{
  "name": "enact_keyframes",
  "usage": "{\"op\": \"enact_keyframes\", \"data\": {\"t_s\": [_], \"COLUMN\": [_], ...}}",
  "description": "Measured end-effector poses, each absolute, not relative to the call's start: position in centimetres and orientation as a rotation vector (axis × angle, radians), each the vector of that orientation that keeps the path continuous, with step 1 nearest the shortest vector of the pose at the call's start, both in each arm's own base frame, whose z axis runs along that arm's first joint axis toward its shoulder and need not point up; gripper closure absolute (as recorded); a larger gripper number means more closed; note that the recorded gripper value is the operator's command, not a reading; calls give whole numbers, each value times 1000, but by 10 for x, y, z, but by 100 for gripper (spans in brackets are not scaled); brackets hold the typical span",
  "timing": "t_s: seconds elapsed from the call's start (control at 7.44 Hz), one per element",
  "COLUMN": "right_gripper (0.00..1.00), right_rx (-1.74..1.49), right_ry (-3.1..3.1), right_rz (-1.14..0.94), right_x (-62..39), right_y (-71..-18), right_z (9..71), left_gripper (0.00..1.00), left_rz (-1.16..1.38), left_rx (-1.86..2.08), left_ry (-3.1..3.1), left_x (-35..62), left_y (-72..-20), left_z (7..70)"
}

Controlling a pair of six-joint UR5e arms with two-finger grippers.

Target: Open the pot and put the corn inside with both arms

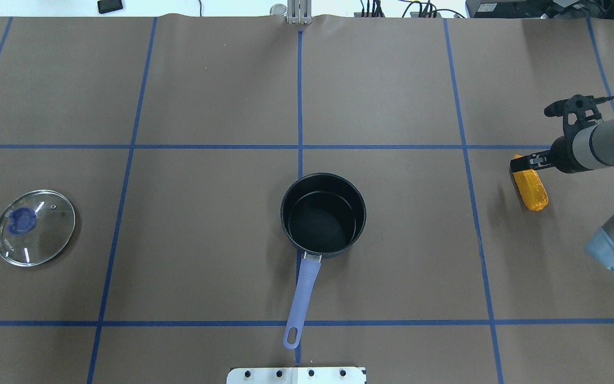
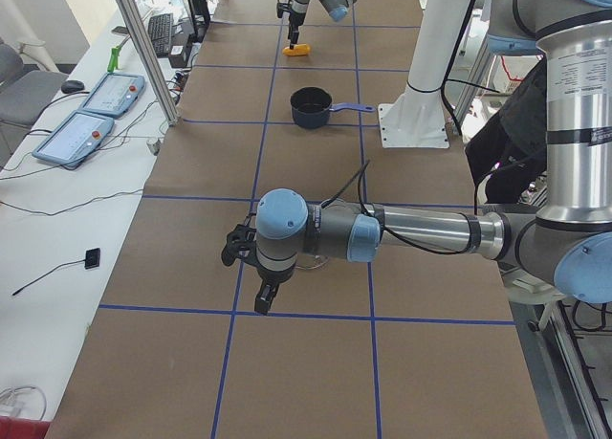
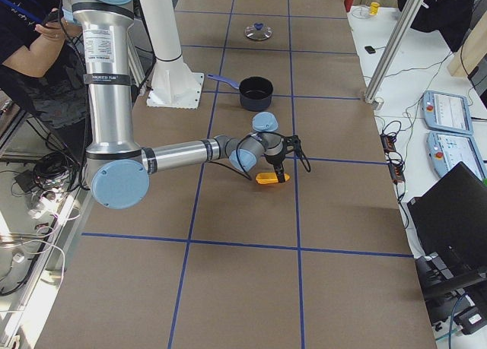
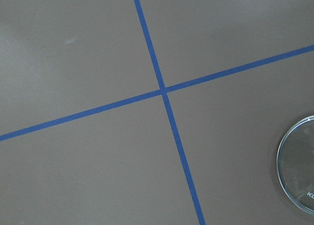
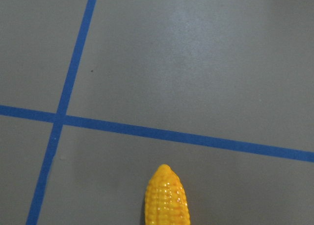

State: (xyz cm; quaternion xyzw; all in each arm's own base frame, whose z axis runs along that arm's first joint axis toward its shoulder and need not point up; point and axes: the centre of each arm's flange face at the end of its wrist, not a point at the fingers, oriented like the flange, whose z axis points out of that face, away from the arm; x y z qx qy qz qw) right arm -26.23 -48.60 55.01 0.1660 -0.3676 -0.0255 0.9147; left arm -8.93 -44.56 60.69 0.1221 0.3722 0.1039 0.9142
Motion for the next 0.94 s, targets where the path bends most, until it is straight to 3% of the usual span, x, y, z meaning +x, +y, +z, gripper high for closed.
{"op": "enact_keyframes", "data": {"t_s": [0.13,0.27,0.4,0.94], "right_gripper": [36,62,99,100], "right_rx": [340,337,338,372], "right_ry": [-755,-746,-738,-782], "right_rz": [-62,-69,-74,-93], "right_x": [-268,-273,-277,-286], "right_y": [-485,-483,-481,-484], "right_z": [557,564,567,533], "left_gripper": [2,2,2,2], "left_rz": [214,215,215,215], "left_rx": [253,253,253,253], "left_ry": [766,766,766,766], "left_x": [-89,-89,-89,-89], "left_y": [-446,-446,-446,-446], "left_z": [606,606,606,606]}}
